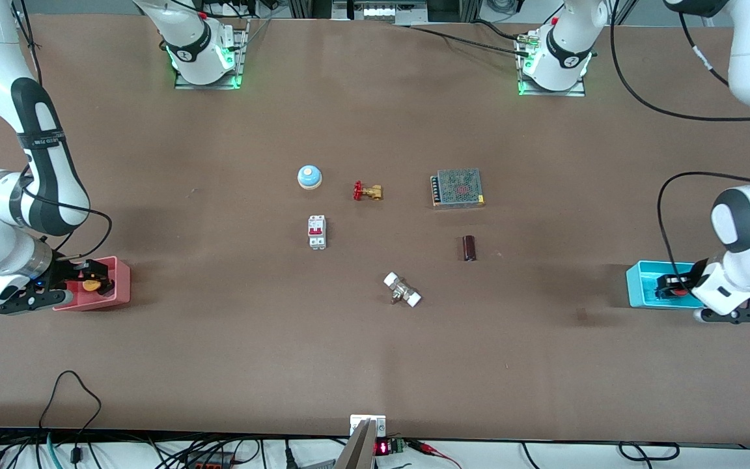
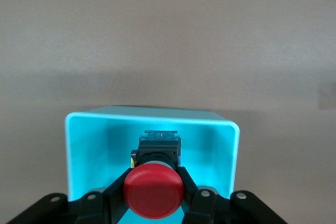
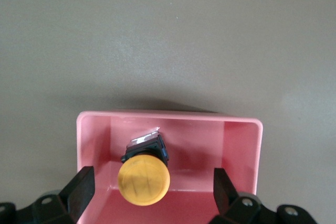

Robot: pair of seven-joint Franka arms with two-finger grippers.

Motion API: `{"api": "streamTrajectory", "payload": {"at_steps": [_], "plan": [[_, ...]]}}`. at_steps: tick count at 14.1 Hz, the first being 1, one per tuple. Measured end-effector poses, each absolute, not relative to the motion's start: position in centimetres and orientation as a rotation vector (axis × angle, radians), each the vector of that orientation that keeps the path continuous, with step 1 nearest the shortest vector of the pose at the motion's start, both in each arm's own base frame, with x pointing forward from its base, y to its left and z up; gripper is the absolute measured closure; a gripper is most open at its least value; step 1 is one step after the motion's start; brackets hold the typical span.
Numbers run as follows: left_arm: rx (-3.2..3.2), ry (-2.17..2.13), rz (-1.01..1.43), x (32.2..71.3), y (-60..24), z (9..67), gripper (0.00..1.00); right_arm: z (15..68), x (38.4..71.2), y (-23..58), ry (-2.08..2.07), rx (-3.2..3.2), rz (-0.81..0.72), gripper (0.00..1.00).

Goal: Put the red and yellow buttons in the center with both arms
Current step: 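Grasp the yellow button with the right gripper while the left gripper grasps the red button, then carry the red button toward the table center with the left gripper and release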

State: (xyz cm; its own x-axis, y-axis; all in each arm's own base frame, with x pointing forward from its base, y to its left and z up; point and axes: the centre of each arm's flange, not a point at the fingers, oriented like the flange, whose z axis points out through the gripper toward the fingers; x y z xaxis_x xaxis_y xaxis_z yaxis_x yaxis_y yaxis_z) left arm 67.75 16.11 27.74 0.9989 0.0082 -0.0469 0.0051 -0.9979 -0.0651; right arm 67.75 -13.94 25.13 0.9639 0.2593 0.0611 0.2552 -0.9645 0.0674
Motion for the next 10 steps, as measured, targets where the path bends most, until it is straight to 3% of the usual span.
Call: {"api": "streamTrajectory", "payload": {"at_steps": [5, 10], "plan": [[-3.070, 0.072, 0.195, 68.1, 7.0, 35.3, 0.62, 24.0, 67.6, -14.4, 0.428, 3.052, 0.101, 0.00], [-3.000, -0.031, 0.376, 65.6, -8.7, 32.3, 0.62, 23.2, 67.6, -14.4, 0.430, 3.054, 0.091, 0.02]]}}
